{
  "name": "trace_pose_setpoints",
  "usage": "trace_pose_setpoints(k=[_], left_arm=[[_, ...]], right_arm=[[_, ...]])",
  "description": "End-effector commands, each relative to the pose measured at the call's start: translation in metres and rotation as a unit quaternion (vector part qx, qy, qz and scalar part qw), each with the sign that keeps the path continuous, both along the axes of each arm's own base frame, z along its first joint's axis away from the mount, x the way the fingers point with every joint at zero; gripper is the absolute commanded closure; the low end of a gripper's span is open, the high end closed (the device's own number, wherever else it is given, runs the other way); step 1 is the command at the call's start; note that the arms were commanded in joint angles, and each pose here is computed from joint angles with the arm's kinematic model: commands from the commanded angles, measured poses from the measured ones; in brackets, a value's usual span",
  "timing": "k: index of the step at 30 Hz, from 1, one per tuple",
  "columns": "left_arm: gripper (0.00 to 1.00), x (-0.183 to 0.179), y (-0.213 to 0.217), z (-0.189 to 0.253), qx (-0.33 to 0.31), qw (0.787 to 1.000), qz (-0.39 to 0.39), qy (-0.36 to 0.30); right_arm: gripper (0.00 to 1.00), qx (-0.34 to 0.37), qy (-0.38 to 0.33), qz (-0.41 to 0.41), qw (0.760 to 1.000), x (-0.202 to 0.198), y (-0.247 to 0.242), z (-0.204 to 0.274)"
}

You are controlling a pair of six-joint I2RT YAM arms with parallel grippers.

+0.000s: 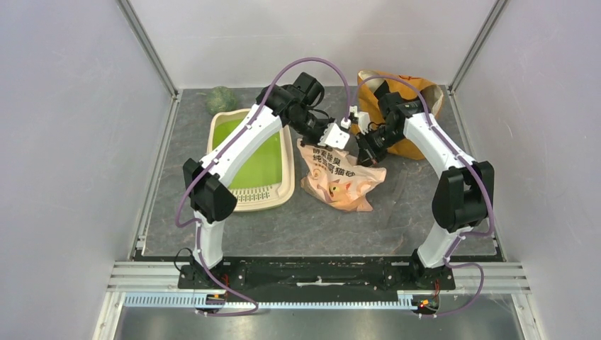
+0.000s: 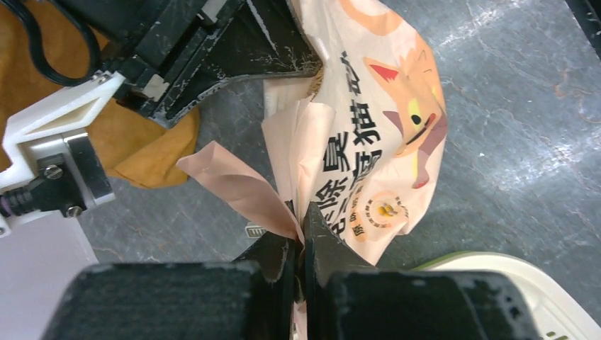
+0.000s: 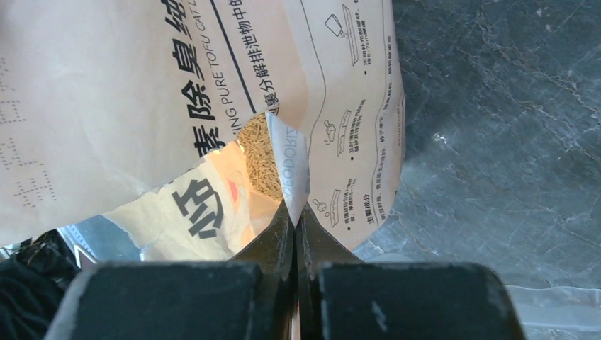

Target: Fill the litter box with clean litter

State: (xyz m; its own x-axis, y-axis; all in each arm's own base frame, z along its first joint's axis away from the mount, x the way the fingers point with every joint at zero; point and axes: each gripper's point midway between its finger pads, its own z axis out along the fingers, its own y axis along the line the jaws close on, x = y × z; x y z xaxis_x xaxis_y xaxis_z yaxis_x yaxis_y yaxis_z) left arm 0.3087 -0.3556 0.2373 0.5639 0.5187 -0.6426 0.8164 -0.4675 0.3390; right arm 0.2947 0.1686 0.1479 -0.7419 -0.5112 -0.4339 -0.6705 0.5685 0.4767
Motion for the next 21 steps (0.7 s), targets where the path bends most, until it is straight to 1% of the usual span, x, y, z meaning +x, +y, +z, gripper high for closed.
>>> trace_pose_setpoints(k=[1,3,6,10,12,15,18,19,21], left_arm=[[0.98,-0.017,0.014,0.017,0.011,1.000,-0.008,0.000],[0.98,-0.007,0.011,0.027,-0.001,1.000,0.013,-0.023],[0.98,0.003,0.005,0.056,-0.043,0.997,0.034,-0.055],[0.98,-0.011,0.001,0.099,-0.107,0.992,0.028,-0.065],[0.98,-0.020,0.002,0.110,-0.121,0.990,0.023,-0.062],[0.98,-0.035,0.010,0.112,-0.118,0.991,0.011,-0.068],[0.98,-0.050,0.019,0.110,-0.116,0.992,0.011,-0.057],[0.98,-0.056,0.022,0.110,-0.115,0.992,0.011,-0.051],[0.98,-0.066,0.026,0.099,-0.105,0.994,0.009,-0.041]], right_arm=[[1.00,0.038,-0.011,-0.019,0.999,0.001,0.012,0.018],[1.00,0.045,-0.042,-0.043,0.997,0.010,0.014,0.027],[1.00,0.065,-0.078,-0.068,0.992,0.021,0.018,0.050],[1.00,0.084,-0.113,-0.084,0.986,0.030,0.022,0.078],[1.00,0.093,-0.134,-0.090,0.982,0.033,0.022,0.090],[1.00,0.106,-0.152,-0.087,0.979,0.032,0.024,0.106],[1.00,0.123,-0.175,-0.087,0.973,0.027,0.025,0.120],[1.00,0.126,-0.177,-0.085,0.972,0.024,0.025,0.121],[1.00,0.109,-0.171,-0.066,0.977,0.017,0.026,0.109]])
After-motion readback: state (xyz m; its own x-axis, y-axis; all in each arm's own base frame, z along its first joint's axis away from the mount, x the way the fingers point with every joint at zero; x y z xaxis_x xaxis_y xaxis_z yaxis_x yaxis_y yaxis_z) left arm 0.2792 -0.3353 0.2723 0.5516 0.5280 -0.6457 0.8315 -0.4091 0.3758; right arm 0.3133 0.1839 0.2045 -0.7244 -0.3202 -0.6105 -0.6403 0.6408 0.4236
